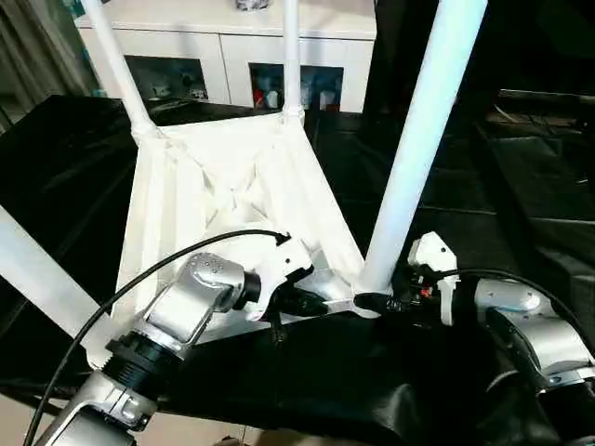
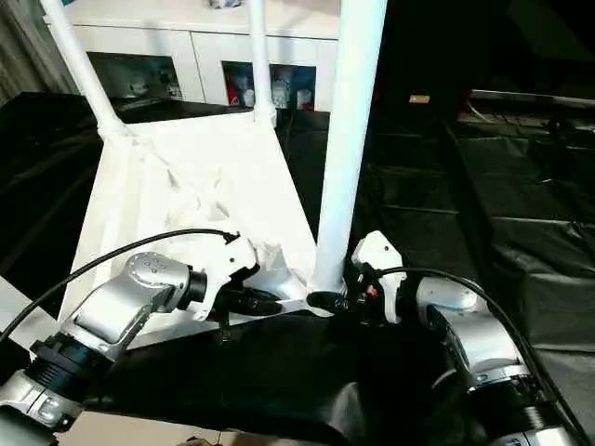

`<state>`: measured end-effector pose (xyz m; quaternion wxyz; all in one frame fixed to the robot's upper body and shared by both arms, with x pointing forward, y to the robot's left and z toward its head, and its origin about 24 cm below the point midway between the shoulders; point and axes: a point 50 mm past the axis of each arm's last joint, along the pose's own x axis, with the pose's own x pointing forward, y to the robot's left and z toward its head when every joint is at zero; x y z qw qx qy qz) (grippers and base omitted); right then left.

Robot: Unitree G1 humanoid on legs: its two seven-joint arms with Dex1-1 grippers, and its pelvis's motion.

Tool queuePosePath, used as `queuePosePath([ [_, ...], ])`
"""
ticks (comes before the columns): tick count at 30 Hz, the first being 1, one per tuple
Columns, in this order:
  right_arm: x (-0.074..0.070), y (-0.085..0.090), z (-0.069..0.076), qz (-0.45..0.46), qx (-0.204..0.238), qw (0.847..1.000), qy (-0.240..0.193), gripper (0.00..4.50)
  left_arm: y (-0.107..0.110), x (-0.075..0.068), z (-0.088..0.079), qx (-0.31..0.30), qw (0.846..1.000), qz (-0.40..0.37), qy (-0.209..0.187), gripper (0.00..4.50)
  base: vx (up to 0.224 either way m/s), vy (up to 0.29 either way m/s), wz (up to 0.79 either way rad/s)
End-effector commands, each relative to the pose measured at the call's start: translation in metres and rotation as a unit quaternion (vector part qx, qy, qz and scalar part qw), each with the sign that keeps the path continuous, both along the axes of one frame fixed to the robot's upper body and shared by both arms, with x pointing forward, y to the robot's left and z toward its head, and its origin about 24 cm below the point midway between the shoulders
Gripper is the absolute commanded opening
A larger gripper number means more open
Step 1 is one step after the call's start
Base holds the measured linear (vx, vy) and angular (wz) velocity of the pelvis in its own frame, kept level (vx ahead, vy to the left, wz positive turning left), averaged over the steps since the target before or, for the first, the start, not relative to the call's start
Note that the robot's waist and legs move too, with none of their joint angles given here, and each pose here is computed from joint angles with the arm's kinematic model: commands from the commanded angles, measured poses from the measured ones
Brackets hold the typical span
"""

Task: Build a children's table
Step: Rotate leg to tighten

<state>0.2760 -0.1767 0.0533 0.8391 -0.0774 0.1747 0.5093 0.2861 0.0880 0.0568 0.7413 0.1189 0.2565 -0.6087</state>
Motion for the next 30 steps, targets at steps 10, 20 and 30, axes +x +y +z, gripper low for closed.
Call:
queuePosePath([
  [10,0.009,0.006,-0.020,-0.106,-0.002,0.994,-0.013,2.65,-0.009,0.001,-0.004,-0.014,1.000,0.010,-0.012,0.00,0.000,0.000,0.00],
  [20,0.029,0.045,-0.045,-0.376,0.013,0.927,-0.018,2.64,-0.041,0.036,-0.016,0.000,0.984,0.167,-0.068,0.00,0.000,0.000,0.00],
  [30,0.034,0.064,-0.042,-0.389,0.021,0.920,-0.048,3.20,-0.062,0.044,-0.018,0.014,0.980,0.167,-0.103,0.00,0.000,0.000,0.00],
])
